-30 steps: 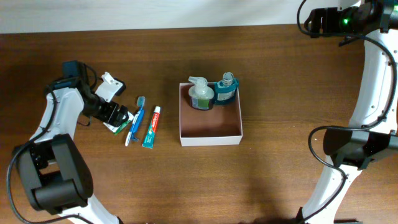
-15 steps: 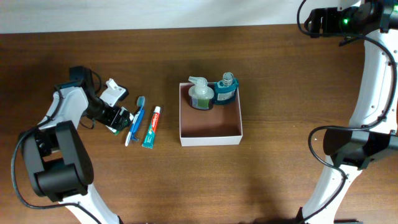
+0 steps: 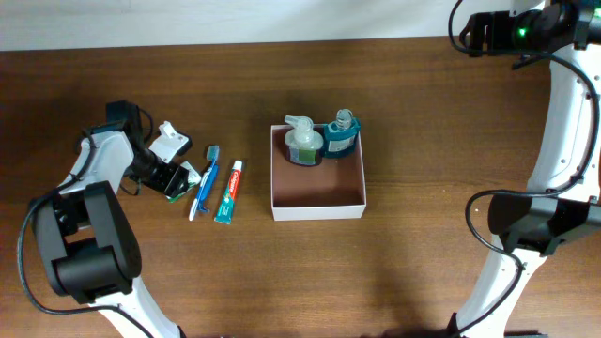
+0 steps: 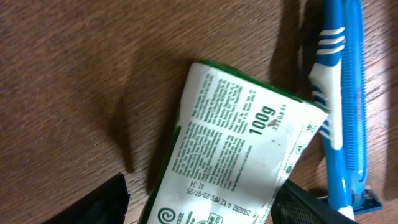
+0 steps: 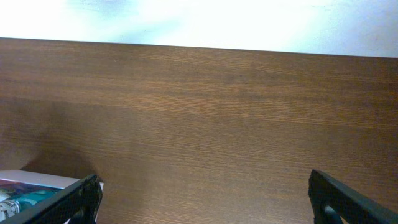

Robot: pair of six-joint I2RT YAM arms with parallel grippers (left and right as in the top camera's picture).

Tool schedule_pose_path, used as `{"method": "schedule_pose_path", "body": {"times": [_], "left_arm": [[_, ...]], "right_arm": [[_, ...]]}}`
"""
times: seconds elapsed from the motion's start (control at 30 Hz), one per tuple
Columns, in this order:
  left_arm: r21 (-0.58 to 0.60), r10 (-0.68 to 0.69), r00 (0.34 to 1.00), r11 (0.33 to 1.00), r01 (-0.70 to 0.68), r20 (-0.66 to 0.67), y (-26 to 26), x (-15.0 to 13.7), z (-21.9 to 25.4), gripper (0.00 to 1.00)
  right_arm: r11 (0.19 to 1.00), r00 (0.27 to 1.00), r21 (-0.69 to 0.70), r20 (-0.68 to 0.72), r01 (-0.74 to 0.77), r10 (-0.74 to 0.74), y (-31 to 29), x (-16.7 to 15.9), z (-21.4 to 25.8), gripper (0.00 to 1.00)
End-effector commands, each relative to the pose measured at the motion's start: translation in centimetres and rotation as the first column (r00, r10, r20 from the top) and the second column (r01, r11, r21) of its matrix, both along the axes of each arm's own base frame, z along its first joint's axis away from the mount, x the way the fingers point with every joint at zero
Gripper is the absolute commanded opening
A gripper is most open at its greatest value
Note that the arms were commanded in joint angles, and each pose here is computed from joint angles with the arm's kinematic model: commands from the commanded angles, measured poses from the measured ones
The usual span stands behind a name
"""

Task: Pack container
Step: 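Lower the left gripper onto the green soap box and close, then lift the soap box and carry it right over the pink box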

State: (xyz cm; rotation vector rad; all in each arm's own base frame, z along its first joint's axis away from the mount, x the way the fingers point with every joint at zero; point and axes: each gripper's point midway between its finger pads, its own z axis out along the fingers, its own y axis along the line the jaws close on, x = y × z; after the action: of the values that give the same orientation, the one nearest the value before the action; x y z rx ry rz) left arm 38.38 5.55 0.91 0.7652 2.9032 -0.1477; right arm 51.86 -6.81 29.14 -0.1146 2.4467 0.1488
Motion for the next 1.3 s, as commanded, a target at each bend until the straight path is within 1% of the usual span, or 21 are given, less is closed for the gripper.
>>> {"method": "schedule_pose_path", "body": {"times": [0.0, 0.23, 0.37, 0.5, 0.53, 0.73, 0.87, 1.0, 1.13, 1.23, 1.27], "left_arm": [[0.026, -0.013, 1.000, 1.000, 0.013, -0.007, 0.5, 0.1, -0.3, 0.72], [0.014, -0.012, 1.000, 1.000, 0.012, -0.004, 0.2, 0.2, -0.2, 0.72], [0.011, -0.028, 1.000, 1.000, 0.028, -0.004, -0.4, 0.3, -0.2, 0.66], [0.011, -0.052, 0.999, 0.999, 0.052, -0.004, -1.4, 0.4, -0.2, 0.54], [0.011, -0.056, 0.998, 0.998, 0.056, -0.005, -1.7, 0.4, -0.2, 0.53], [0.006, -0.098, 0.995, 0.995, 0.099, -0.031, -3.7, -0.1, -0.3, 0.52], [0.045, -0.107, 0.993, 0.993, 0.108, -0.041, -3.4, -0.2, -0.4, 0.51], [0.077, -0.104, 0.994, 0.991, 0.107, -0.046, -2.8, -0.2, -0.4, 0.41], [0.102, -0.101, 0.994, 0.989, 0.105, -0.045, -2.4, -0.1, -0.4, 0.37], [0.110, -0.100, 0.995, 0.989, 0.102, -0.022, -2.3, 0.7, 0.0, 0.35], [0.114, -0.079, 0.997, 0.990, 0.080, -0.007, -2.2, 1.2, 0.5, 0.34]], "right_arm": [[1.000, 1.000, -0.002, 0.009, 0.005, -0.005, -0.2, 0.0, 0.3, 0.99], [1.000, 1.000, -0.002, 0.010, 0.005, -0.005, -0.2, 0.0, 0.3, 0.99], [1.000, 1.000, -0.002, 0.009, 0.005, -0.005, -0.2, 0.0, 0.3, 0.99], [1.000, 1.000, -0.002, 0.009, 0.005, -0.005, -0.2, 0.0, 0.3, 0.99], [1.000, 1.000, -0.002, 0.009, 0.005, -0.005, -0.2, 0.0, 0.3, 0.99], [1.000, 1.000, -0.002, 0.009, 0.005, -0.005, -0.2, 0.0, 0.3, 0.99], [1.000, 1.000, -0.002, 0.009, 0.005, -0.005, -0.2, 0.0, 0.3, 0.98], [1.000, 1.000, -0.002, 0.009, 0.005, -0.005, -0.2, 0.0, 0.3, 0.99], [1.000, 1.000, -0.002, 0.009, 0.005, -0.005, -0.2, 0.0, 0.3, 0.99], [1.000, 1.000, -0.002, 0.009, 0.005, -0.005, -0.2, 0.0, 0.3, 0.99], [1.000, 1.000, -0.002, 0.009, 0.005, -0.005, -0.2, 0.0, 0.3, 0.99]]}}
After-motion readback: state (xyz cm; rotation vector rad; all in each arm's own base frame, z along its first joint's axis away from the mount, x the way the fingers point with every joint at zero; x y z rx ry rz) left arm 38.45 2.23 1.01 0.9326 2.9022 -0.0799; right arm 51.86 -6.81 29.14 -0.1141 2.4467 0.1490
